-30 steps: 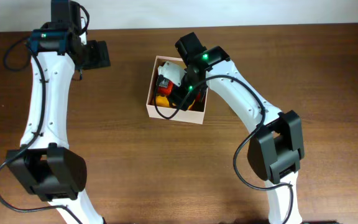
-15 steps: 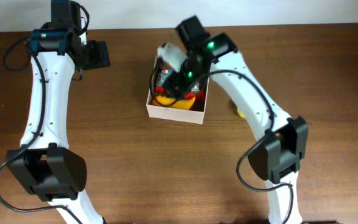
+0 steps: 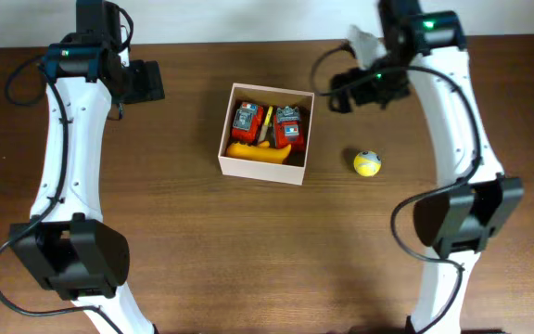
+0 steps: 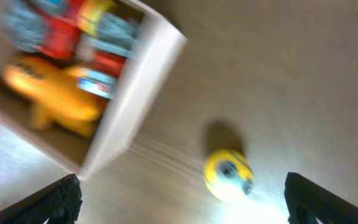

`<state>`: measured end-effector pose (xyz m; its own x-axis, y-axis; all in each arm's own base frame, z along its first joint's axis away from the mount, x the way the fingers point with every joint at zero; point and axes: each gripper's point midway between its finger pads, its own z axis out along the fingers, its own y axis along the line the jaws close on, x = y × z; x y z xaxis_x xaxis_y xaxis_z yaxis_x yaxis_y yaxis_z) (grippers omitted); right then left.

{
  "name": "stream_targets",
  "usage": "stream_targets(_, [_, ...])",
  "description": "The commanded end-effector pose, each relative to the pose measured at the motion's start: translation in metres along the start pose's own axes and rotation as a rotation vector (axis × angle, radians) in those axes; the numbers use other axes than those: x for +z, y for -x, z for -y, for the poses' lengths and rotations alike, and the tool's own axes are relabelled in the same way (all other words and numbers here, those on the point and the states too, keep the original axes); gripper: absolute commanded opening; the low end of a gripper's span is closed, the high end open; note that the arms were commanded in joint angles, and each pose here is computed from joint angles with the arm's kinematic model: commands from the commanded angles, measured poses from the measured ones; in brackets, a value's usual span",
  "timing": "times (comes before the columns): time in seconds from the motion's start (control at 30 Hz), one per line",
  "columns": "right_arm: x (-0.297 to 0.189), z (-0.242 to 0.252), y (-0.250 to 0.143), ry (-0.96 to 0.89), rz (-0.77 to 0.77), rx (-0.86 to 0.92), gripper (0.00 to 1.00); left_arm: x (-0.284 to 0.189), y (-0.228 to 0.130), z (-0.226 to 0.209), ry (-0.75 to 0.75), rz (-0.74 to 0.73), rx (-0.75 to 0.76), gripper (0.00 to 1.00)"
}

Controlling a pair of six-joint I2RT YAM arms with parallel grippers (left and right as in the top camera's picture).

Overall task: Pack container
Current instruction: 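Move the right gripper to the yellow-grey ball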

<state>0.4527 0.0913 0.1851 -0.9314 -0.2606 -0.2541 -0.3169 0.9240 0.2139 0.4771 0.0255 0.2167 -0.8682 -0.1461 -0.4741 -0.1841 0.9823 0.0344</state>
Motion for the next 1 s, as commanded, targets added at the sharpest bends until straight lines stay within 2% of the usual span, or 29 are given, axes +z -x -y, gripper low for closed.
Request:
stream_targets(0.0, [0.02,0.029,-0.028,-0.043,-0.102,0.119,0.99,-0.016,0.008,-0.001,-0.008,0.043,-0.016,0.99])
stream_targets(0.23, [0.078,0.045,-0.077,-0.043,-0.256,0.216,0.99,-0.016,0.008,-0.001,-0.008,0.043,-0.016,0.99])
stream_targets(0.57, [0.114,0.066,-0.099,-0.139,-0.278,0.318,1.0,-0.016,0.008,-0.001,-0.008,0.043,-0.016,0.99])
stream_targets(0.97, [0.132,0.068,-0.111,-0.137,-0.288,0.322,0.86,-0.016,0.008,-0.001,-0.008,0.043,-0.016,0.99])
